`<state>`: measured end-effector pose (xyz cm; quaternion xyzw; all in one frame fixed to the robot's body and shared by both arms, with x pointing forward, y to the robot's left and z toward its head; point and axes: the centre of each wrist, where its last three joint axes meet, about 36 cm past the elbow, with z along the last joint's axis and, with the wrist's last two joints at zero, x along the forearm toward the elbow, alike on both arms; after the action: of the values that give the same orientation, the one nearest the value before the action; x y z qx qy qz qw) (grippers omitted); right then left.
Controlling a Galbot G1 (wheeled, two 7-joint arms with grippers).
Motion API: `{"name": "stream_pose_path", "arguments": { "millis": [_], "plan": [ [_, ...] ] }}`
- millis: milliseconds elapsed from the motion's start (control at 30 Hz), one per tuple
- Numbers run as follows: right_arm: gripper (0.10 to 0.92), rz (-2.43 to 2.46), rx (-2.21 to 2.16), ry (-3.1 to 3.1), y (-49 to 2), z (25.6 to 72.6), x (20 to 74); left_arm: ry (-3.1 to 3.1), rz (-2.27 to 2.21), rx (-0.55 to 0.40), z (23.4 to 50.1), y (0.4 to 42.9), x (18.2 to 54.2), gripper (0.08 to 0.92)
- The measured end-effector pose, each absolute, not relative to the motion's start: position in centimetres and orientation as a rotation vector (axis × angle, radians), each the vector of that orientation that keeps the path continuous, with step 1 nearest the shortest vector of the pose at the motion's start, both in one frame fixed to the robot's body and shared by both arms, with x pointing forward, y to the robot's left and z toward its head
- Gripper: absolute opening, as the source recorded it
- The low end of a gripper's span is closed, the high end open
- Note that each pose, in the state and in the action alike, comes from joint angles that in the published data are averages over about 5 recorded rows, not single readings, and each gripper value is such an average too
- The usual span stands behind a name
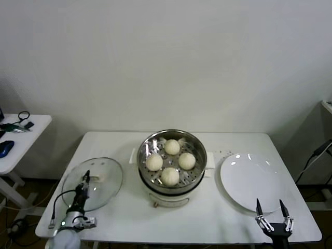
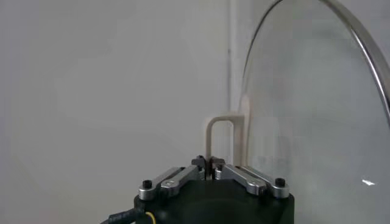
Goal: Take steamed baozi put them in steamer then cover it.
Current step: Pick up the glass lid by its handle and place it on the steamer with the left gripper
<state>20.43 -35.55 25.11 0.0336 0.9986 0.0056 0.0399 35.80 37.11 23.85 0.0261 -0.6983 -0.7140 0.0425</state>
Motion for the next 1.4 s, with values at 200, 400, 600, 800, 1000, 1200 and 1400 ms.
{"name": "stream_pose_path", "arguments": {
  "millis": [200, 400, 600, 800, 1000, 1200, 1400],
  "plan": [
    [0.823, 0.003, 0.089, 3.100, -35.8, 25.0, 20.5, -2.186, -2.142, 0.159, 29.1, 37.9, 36.2, 0.134],
    [0.823, -0.009, 0.069, 3.121, -36.0, 25.2, 20.9, -2.250, -2.125, 0.259, 36.5, 37.7, 37.3, 0.134],
    [0.823, -0.020, 0.056, 3.129, -36.1, 25.3, 21.2, -2.333, -2.132, 0.311, 43.3, 35.0, 38.0, 0.134],
    [0.823, -0.023, 0.052, 3.121, -36.3, 25.5, 21.6, -2.398, -2.136, 0.271, 46.3, 30.4, 37.8, 0.134],
    [0.823, -0.018, 0.054, 3.110, -36.4, 25.4, 22.1, -2.432, -2.125, 0.203, 46.9, 24.9, 37.7, 0.134],
    [0.823, -0.011, 0.051, 3.107, -36.0, 25.1, 22.6, -2.464, -2.101, 0.164, 46.9, 19.3, 38.0, 0.134],
    [0.823, -0.009, 0.051, 3.102, -36.0, 25.0, 23.1, -2.474, -2.087, 0.098, 45.7, 14.0, 38.2, 0.134]
  ]
}}
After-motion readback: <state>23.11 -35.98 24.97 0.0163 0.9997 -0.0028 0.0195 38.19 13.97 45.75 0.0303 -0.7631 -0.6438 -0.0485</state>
